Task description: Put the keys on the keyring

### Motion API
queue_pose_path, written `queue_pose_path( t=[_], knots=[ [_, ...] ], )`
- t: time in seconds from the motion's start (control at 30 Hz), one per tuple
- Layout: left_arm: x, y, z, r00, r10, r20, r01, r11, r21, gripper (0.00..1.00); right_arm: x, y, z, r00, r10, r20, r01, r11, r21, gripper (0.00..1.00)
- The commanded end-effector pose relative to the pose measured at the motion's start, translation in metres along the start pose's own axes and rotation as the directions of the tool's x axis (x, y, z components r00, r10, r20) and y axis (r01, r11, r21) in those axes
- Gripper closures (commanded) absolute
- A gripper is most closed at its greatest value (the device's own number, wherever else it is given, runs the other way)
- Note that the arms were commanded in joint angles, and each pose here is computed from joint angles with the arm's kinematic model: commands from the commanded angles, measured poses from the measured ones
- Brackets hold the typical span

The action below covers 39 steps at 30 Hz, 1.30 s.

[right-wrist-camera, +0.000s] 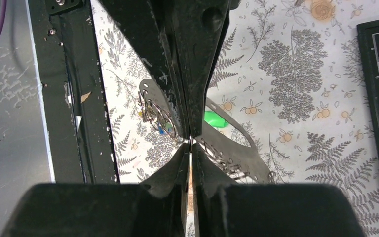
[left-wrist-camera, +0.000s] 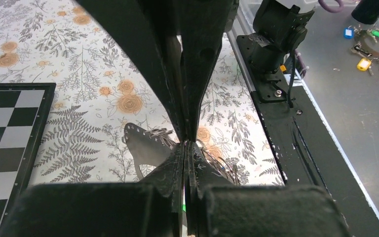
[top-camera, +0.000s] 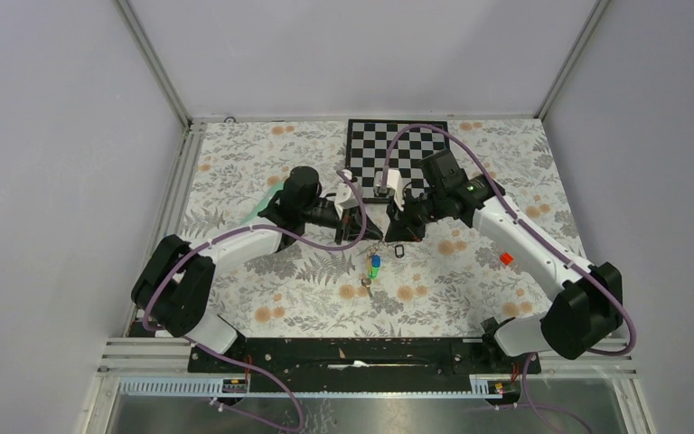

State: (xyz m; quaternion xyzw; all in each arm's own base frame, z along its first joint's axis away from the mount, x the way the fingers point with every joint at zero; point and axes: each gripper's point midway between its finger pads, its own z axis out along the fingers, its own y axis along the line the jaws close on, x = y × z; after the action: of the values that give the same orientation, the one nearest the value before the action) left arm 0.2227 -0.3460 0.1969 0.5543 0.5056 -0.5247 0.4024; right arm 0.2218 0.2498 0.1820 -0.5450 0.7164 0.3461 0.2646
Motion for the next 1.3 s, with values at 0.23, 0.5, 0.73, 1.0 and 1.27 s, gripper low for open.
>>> queue_pose_path(
  t=[0.23, 0.5, 0.73, 1.0, 1.27],
  knots=[
    [-0.039, -0.017, -0.017, 0.983, -0.020, 0.183, 0.015, 0.999, 0.030, 1.00, -0.026, -0.002, -0.031, 0.983, -0.126, 0.136, 0.107, 0.985, 0.138, 0.76],
    [-0.056, -0.018, -0.021, 0.958, -0.073, 0.278, 0.080, 0.997, -0.014, 1.00, -0.036, 0.007, -0.027, 0.973, -0.127, 0.193, 0.114, 0.991, 0.076, 0.73],
    [-0.066, -0.011, -0.023, 0.913, -0.210, 0.350, 0.240, 0.970, -0.045, 1.00, -0.053, 0.006, -0.030, 0.967, -0.112, 0.230, 0.101, 0.993, 0.058, 0.73],
    [-0.084, -0.011, -0.030, 0.845, -0.270, 0.461, 0.323, 0.945, -0.039, 1.00, -0.058, 0.004, -0.028, 0.968, -0.081, 0.238, 0.075, 0.997, 0.035, 0.85],
    [-0.085, -0.004, -0.034, 0.826, -0.255, 0.503, 0.334, 0.940, -0.071, 1.00, -0.044, 0.004, -0.022, 0.973, -0.067, 0.223, 0.061, 0.998, 0.034, 0.86]
  ],
)
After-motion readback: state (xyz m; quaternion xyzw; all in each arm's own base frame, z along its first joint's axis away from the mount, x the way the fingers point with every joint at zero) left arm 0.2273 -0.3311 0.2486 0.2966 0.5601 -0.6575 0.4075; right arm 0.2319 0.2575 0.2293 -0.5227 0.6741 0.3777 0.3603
